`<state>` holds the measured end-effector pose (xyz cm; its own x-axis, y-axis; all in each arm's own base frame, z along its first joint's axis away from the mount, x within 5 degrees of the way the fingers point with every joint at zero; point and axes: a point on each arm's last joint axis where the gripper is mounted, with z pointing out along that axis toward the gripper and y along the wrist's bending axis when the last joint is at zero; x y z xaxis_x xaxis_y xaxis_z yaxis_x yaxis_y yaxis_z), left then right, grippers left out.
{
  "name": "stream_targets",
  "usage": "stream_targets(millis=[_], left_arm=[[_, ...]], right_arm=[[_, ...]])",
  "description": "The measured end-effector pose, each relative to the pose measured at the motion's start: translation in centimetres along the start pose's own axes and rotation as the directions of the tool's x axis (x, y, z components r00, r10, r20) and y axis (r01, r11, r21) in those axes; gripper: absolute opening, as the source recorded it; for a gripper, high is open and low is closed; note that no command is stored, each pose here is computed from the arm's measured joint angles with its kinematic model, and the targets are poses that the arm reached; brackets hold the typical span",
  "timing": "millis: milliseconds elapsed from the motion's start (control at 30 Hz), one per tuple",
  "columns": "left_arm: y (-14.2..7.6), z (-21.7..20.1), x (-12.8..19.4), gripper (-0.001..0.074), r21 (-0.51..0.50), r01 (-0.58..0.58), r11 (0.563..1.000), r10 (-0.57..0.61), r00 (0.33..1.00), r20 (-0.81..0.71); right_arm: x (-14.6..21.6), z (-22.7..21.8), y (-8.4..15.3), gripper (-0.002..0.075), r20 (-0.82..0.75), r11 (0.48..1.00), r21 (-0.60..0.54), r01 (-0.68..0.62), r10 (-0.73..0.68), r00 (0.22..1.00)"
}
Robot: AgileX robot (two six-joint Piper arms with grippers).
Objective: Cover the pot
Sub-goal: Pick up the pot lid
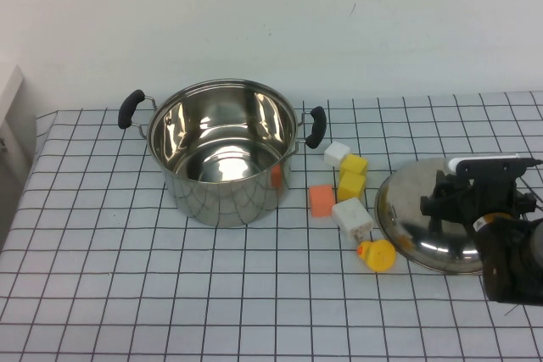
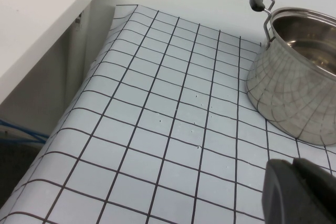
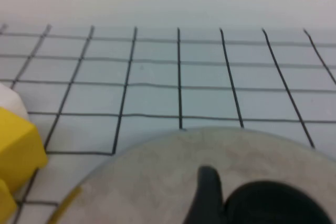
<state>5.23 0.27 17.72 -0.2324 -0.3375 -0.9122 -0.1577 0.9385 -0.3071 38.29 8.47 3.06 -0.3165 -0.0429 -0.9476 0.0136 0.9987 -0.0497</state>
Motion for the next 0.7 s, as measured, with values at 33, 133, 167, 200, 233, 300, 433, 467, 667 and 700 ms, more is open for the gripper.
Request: stream_targets(millis=[33,133,167,200,233,300,433,467,667,700], left_arm=[[0.0,0.0,0.0,-0.0003,0.000,0.000,1.000,0.000,1.000,0.000],[0.0,0.0,0.0,-0.0003,0.000,0.000,1.000,0.000,1.000,0.000],[0.0,0.0,0.0,-0.0003,0.000,0.000,1.000,0.000,1.000,0.000],[0.0,0.0,0.0,-0.0003,0.000,0.000,1.000,0.000,1.000,0.000],[0.0,0.0,0.0,-0.0003,0.000,0.000,1.000,0.000,1.000,0.000],[0.0,0.0,0.0,-0.0003,0.000,0.000,1.000,0.000,1.000,0.000],[0.0,0.0,0.0,-0.0003,0.000,0.000,1.000,0.000,1.000,0.000],[0.0,0.0,0.0,-0.0003,0.000,0.000,1.000,0.000,1.000,0.000],[0.0,0.0,0.0,-0.0003,0.000,0.000,1.000,0.000,1.000,0.000],[0.0,0.0,0.0,-0.0003,0.000,0.000,1.000,0.000,1.000,0.000]], right_arm=[[0.4,0.1,0.0,0.0522,-0.009,1.000,0.006,-0.001,0.001,1.000],[1.0,0.3,-0.1,0.0523,-0.021,1.000,0.018,-0.004,0.004,1.000],[1.0,0.3,-0.1,0.0522,-0.019,1.000,0.018,-0.005,0.005,1.000],[1.0,0.3,-0.1,0.0522,-0.021,1.000,0.019,-0.006,0.006,1.000],[1.0,0.3,-0.1,0.0522,-0.021,1.000,0.020,-0.007,0.007,1.000],[1.1,0.4,-0.1,0.0514,-0.023,1.000,0.020,-0.008,0.008,1.000],[1.1,0.4,-0.1,0.0404,-0.021,1.000,0.018,-0.008,0.008,1.000],[1.0,0.4,0.0,0.0350,-0.024,1.000,0.015,-0.009,0.009,1.000],[-1.7,-0.8,0.2,0.0344,-0.130,1.000,-0.017,-0.017,0.015,0.991],[-2.9,-1.2,0.2,0.0344,-0.141,0.999,-0.033,0.004,-0.009,0.990]])
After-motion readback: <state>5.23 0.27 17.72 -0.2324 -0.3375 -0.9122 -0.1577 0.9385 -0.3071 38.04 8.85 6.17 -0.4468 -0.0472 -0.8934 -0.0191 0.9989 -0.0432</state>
